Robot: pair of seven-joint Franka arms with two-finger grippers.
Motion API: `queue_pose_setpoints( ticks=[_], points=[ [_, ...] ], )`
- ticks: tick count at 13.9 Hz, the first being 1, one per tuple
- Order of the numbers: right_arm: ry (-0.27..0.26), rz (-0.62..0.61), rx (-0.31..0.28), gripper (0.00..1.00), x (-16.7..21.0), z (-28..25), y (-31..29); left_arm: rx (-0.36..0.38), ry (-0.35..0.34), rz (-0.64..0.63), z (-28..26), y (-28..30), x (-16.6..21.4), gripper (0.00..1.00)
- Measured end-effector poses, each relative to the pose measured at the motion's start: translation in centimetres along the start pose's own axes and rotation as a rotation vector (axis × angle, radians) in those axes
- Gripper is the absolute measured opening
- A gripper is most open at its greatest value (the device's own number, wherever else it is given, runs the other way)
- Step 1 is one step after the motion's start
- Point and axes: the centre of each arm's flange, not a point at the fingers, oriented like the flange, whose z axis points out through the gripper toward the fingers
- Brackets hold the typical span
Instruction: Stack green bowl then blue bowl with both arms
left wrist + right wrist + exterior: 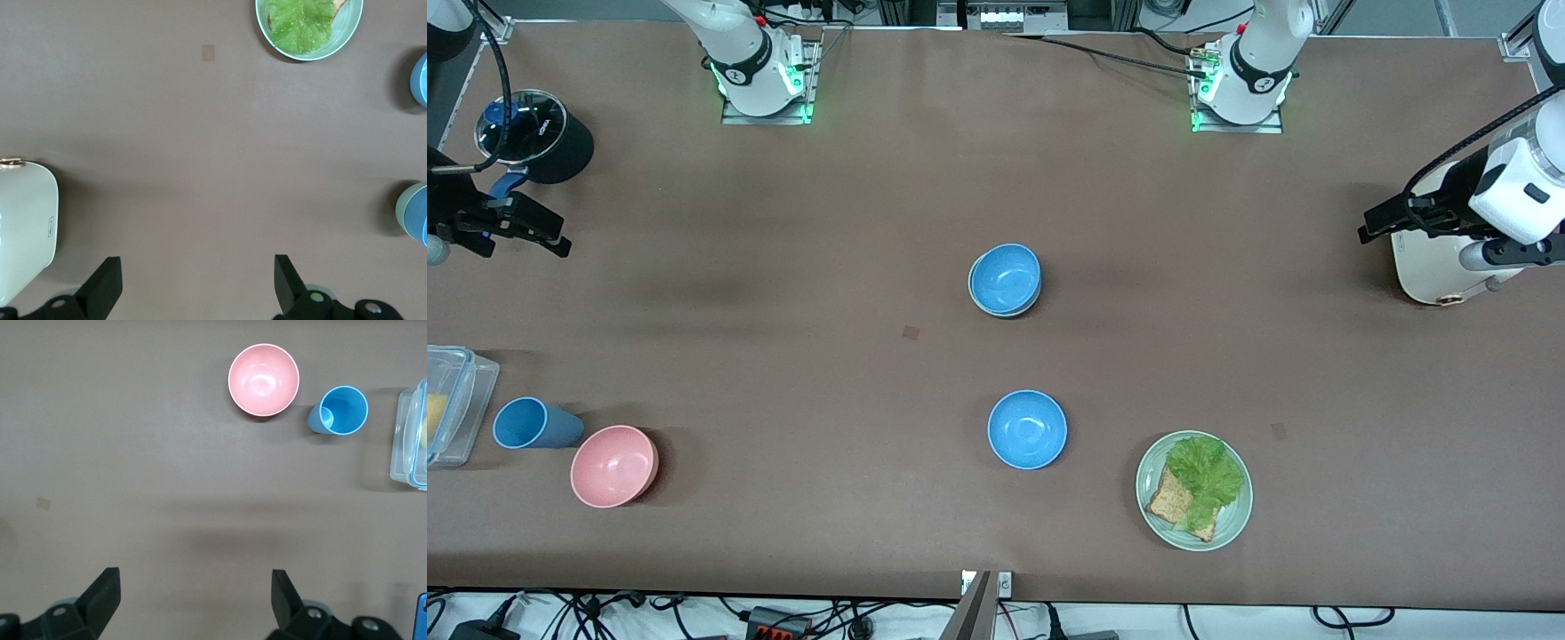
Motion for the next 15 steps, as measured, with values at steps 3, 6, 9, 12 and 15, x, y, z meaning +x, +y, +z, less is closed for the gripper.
queue_pose_setpoints(
  ticks=[3,6,9,12,15],
  points=[
    [0.000,0.000,0.000,1.00,0.0,0.0,0.0,0.045,0.005,0.052,-0.1,1.4,-0.4,1.00],
    [0.000,0.000,0.000,1.00,0.0,0.0,0.0,0.048,0.005,0.060,-0.1,1.7,-0.6,1.00],
    [0.000,0.000,0.000,1.00,0.0,0.0,0.0,0.049,0.001,0.063,0.0,1.9,-0.6,1.00],
    [0.000,0.000,0.000,1.00,0.0,0.0,0.0,0.049,-0.001,0.062,0.1,1.9,-0.6,1.00],
    [0.000,0.000,0.000,1.00,0.0,0.0,0.0,0.049,-0.002,0.063,0.1,1.9,-0.6,1.00]
  ],
)
